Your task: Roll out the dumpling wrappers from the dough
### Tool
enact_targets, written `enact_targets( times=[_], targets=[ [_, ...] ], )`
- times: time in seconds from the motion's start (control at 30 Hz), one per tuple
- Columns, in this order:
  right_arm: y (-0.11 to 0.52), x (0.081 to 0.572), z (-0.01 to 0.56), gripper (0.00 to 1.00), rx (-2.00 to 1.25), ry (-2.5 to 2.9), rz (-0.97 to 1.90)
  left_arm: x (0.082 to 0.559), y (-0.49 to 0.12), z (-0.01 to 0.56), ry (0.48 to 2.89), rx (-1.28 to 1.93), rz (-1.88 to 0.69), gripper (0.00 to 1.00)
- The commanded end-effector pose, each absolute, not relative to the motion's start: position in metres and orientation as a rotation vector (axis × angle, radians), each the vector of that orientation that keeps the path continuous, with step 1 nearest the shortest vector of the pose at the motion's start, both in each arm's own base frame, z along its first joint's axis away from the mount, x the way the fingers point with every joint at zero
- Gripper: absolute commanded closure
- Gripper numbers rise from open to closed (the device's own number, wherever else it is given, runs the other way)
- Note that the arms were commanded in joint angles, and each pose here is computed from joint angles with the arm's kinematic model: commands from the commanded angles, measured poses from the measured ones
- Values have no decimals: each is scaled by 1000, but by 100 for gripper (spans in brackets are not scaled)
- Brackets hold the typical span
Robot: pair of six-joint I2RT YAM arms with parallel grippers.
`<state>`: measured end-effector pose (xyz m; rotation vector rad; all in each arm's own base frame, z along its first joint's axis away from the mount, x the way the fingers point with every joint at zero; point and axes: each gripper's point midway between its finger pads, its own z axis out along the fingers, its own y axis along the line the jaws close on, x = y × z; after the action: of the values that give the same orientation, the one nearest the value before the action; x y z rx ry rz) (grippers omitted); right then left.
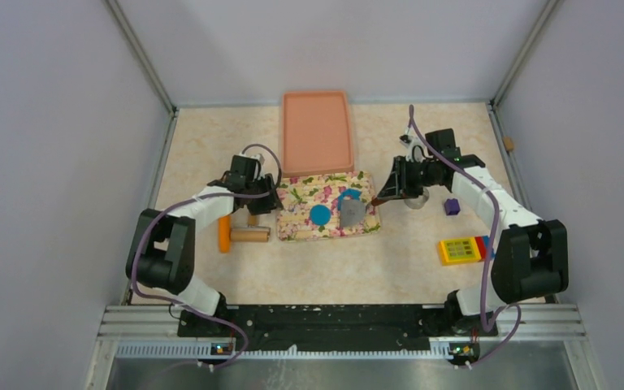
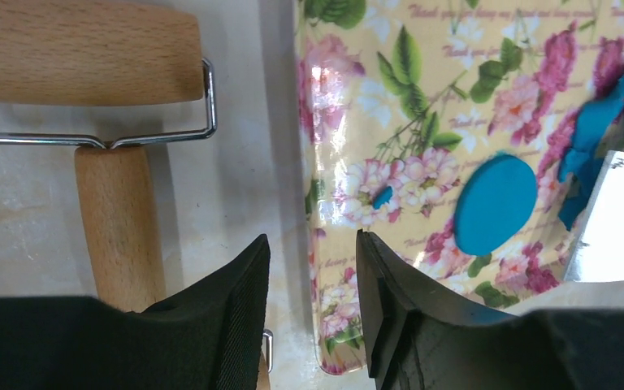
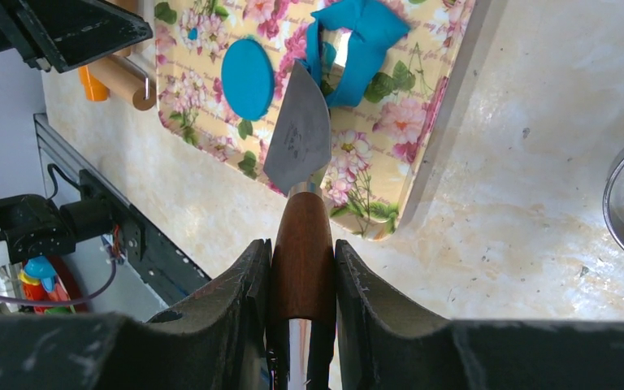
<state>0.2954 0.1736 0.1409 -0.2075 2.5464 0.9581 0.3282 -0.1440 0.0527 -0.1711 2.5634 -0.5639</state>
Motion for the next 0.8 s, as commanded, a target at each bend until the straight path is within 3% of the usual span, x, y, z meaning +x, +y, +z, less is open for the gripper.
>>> enact_targets(
  times=[0.0,0.17,0.53,0.77],
  targets=[
    [180,301,164,100,-212,2477,998,340,-138,46,2547,-274,-525,54],
    [181,303,159,100,-187,2502,997,337,-135,32,2576,-310,-522,58],
    [200,303,165,100,-389,2479,906,334,-137,20,2587,-322,-541,77],
    [200,308,161,100,-405,2493,849,335,-139,17,2589,-324,-550,96]
  ],
)
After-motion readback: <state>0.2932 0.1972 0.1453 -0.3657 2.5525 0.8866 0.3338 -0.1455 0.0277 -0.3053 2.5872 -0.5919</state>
